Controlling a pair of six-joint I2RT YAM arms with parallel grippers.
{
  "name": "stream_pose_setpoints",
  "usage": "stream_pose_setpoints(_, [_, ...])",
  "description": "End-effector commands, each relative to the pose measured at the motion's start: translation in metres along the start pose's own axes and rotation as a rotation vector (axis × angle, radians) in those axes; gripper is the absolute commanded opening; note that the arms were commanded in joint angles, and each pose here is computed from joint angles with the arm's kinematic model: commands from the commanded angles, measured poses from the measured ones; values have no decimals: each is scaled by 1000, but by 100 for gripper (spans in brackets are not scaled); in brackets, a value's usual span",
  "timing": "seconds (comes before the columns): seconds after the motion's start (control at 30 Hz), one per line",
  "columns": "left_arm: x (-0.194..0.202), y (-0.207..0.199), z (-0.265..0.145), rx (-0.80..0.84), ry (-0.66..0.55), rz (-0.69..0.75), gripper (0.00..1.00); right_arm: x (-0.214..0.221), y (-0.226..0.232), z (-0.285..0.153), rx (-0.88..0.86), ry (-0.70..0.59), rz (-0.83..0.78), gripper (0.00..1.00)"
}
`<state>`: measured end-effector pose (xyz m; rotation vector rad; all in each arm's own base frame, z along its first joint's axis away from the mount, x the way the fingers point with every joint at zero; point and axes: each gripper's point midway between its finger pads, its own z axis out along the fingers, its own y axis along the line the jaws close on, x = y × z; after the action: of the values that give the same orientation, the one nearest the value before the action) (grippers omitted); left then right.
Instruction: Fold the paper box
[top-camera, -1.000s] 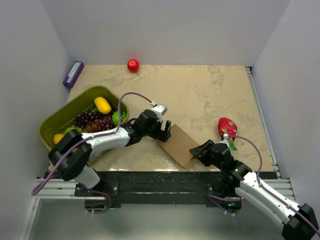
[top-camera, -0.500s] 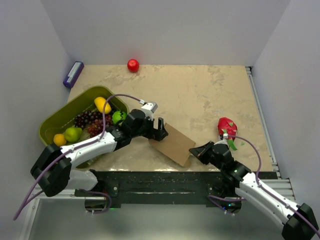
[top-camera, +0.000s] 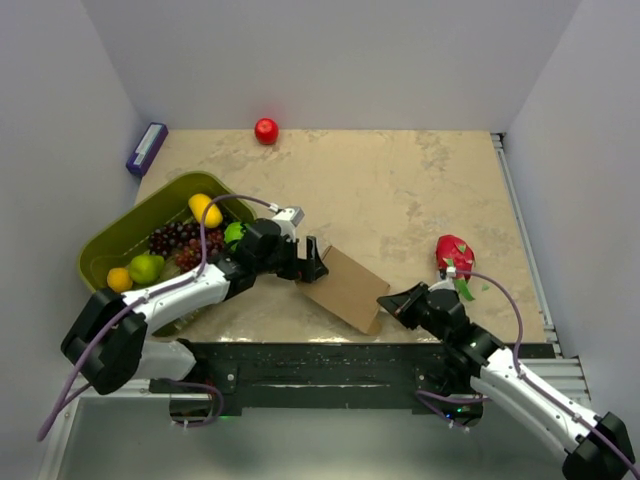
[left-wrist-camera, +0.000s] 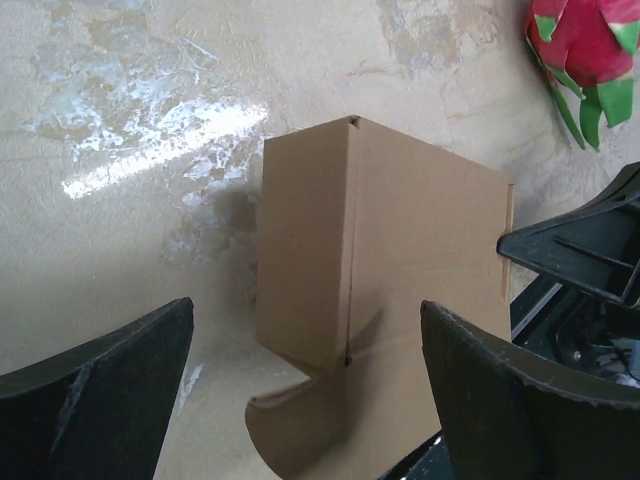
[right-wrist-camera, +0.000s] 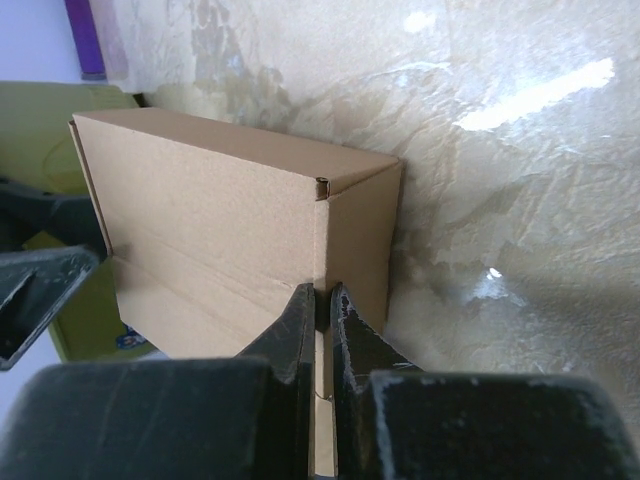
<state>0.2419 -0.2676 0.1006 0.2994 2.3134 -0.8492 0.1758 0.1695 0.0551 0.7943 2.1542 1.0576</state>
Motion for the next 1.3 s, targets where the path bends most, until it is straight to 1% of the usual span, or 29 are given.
stream_pose_setpoints(0.0, [-9, -22, 2, 147, -6, -53, 100, 14, -29, 4, 12, 38, -29, 0])
stream_pose_setpoints(0.13, [-1, -33, 10, 230, 51, -83, 98, 14, -21, 3, -29, 39, -49, 0])
stream_pose_setpoints(0.23, [4, -45, 11, 307, 71, -104, 89, 13, -19, 2, -39, 36, -66, 0])
stream_pose_setpoints(0.33, [2, -52, 9, 353, 62, -113, 71, 9, -15, 2, -40, 24, -112, 0])
stream_pose_setpoints(0.37, [2, -53, 8, 355, 61, -112, 61, 7, -13, 2, -35, 18, -130, 0])
stream_pose_setpoints(0.4, [-1, -53, 8, 351, 54, -113, 56, 8, -19, 3, -10, 24, -150, 0])
stream_pose_setpoints(0.43, [-2, -53, 7, 348, 54, -117, 51, 2, -4, 0, -32, 10, -193, 2])
stream_pose_setpoints(0.47, [-1, -52, 8, 342, 58, -123, 43, 1, -2, -1, -26, 8, -219, 8])
stream_pose_setpoints(0.5, [0, -53, 7, 342, 71, -127, 38, -3, 2, -1, -28, -1, -245, 18])
stream_pose_setpoints(0.53, [2, -54, 7, 342, 83, -135, 35, -6, 11, -2, -31, -2, -307, 23])
stream_pose_setpoints(0.57, [3, -54, 7, 340, 95, -141, 26, -9, 15, -3, -31, -7, -337, 30])
stream_pose_setpoints(0.6, [6, -55, 5, 344, 122, -150, 23, -11, 21, -3, -35, -10, -369, 48])
stream_pose_setpoints(0.63, [8, -57, 2, 350, 136, -155, 19, -17, 36, -6, -53, -22, -435, 59])
stream_pose_setpoints(0.67, [8, -58, 0, 351, 145, -154, 18, -19, 40, -8, -46, -21, -469, 74])
stream_pose_setpoints(0.7, [12, -56, -2, 337, 174, -164, 16, -23, 48, -10, -51, -30, -501, 77])
stream_pose_setpoints(0.73, [12, -55, -5, 330, 179, -155, 12, -32, 69, -16, -85, -56, -565, 79])
stream_pose_setpoints(0.77, [7, -54, -7, 321, 175, -156, 11, -35, 71, -18, -69, -57, -597, 81])
stream_pose_setpoints(0.8, [10, -51, -10, 310, 194, -166, 9, -39, 79, -21, -72, -66, -625, 82])
stream_pose_setpoints(0.83, [8, -50, -12, 314, 195, -174, 7, -46, 97, -27, -100, -90, -676, 83])
stream_pose_setpoints(0.87, [5, -49, -14, 317, 192, -187, 7, -48, 102, -29, -103, -95, -699, 86])
stream_pose_setpoints(0.9, [5, -51, -16, 337, 203, -196, 6, -52, 117, -33, -133, -106, -718, 88])
stream_pose_setpoints(0.93, [7, -51, -16, 339, 218, -212, 6, -52, 123, -34, -150, -103, -752, 89])
stream_pose_setpoints(0.97, [10, -50, -17, 330, 242, -226, 6, -46, 131, -36, -192, -76, -771, 92])
stream_pose_setpoints(1.03, [16, -49, -17, 324, 282, -246, 6, -40, 141, -37, -219, -47, -816, 96])
stream_pose_setpoints(1.07, [15, -50, -17, 327, 288, -252, 6, -37, 141, -37, -215, -31, -835, 98])
stream_pose_setpoints(1.13, [18, -47, -18, 323, 318, -273, 6, -29, 145, -43, -233, -16, -872, 99])
stream_pose_setpoints(1.2, [21, -40, -18, 288, 341, -289, 6, -24, 139, -44, -220, -15, -892, 99])
stream_pose_setpoints(1.27, [23, -36, -20, 281, 362, -320, 6, -11, 132, -42, -213, 18, -907, 98])
